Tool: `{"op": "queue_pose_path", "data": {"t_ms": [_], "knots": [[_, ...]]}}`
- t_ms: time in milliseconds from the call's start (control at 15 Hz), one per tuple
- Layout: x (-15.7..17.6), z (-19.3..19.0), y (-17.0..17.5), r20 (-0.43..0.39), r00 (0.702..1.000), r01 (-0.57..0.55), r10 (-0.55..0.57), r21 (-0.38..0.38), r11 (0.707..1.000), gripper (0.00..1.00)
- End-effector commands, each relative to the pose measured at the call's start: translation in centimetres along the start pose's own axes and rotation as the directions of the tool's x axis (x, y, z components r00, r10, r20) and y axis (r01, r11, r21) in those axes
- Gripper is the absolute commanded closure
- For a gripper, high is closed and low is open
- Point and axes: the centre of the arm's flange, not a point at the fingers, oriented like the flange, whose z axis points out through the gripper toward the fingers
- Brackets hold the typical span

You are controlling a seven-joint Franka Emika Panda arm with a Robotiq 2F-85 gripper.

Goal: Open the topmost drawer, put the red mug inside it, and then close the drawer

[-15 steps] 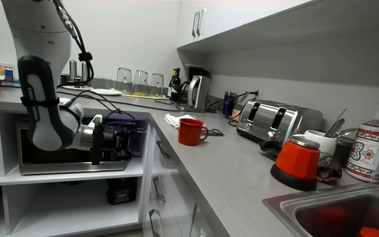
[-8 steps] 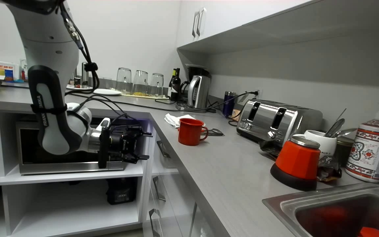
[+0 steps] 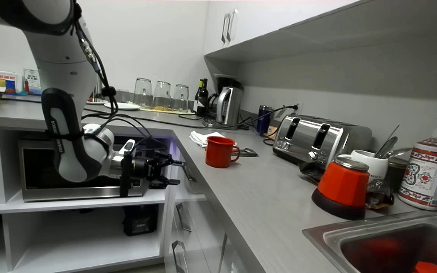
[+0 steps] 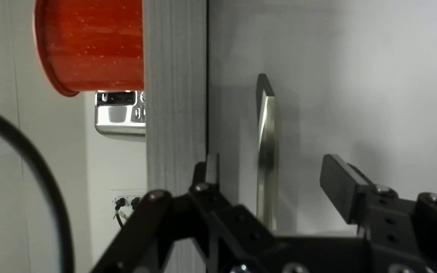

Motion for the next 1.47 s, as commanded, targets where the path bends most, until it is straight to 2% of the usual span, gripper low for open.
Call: {"op": "queue_pose_path", "data": {"t_ms": [0, 267, 333, 400, 533, 867, 933, 1400], "knots": [[1.8, 1.3, -0.6, 0.058, 0.998, 0.002, -0.001, -0.015, 1.000, 0.28], [2.3, 2.8, 0.1, 0.101, 0.995, -0.018, 0.020, -0.022, 1.000, 0.23], [2.4, 3.1, 0.2, 0.112, 0.993, -0.023, 0.025, -0.019, 1.000, 0.28], [2.5, 3.3, 0.3, 0.125, 0.992, -0.028, 0.030, -0.019, 0.999, 0.51], [2.7, 3.9, 0.6, 0.148, 0.988, -0.039, 0.041, -0.017, 0.999, 0.54], [2.6, 4.6, 0.3, 0.188, 0.980, -0.056, 0.057, -0.008, 0.998, 0.93], [2.6, 4.7, 0.2, 0.193, 0.979, -0.058, 0.059, -0.009, 0.998, 0.99], [2.7, 3.7, 0.0, 0.171, 0.985, -0.039, 0.040, -0.011, 0.999, 0.96]]}}
